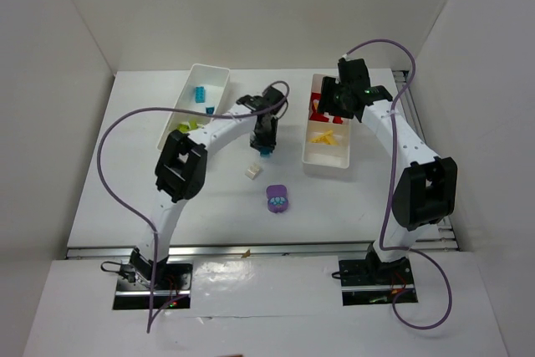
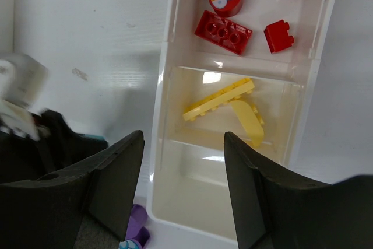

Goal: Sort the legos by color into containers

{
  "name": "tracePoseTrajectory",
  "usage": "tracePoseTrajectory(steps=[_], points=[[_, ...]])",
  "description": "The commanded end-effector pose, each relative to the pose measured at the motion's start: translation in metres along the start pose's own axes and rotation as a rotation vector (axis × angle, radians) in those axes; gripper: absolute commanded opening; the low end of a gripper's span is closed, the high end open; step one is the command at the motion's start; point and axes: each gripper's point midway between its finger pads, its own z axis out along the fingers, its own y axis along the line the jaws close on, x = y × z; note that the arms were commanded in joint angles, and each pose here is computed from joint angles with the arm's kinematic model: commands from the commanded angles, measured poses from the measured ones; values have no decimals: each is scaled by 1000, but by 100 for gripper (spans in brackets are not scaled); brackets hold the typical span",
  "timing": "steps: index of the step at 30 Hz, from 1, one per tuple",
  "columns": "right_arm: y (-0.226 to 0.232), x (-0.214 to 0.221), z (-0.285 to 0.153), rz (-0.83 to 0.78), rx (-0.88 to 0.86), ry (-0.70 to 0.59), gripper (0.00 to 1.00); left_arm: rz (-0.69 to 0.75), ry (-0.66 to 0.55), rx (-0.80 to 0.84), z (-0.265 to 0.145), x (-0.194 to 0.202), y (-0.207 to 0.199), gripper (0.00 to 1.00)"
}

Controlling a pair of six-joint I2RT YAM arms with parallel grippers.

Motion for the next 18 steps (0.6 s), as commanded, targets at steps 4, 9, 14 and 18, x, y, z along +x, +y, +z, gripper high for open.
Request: tracePoseTrajectory(steps=[4,9,14,18], points=[[8,-11,-11,-8,-21,-43,65,-143,-308,-6,-101,-128,99,23],[8,-7,-10,-9,-27,-31,65,-232,-375,-71,-105,-167,166,23],[4,-6,-10,-9,-6,-29,65,-310,-391,-84,-82,-191,213,36],[3,-4,-12,-19,-1,-14,65,-330,-465,-39,-91,-217,222,96]])
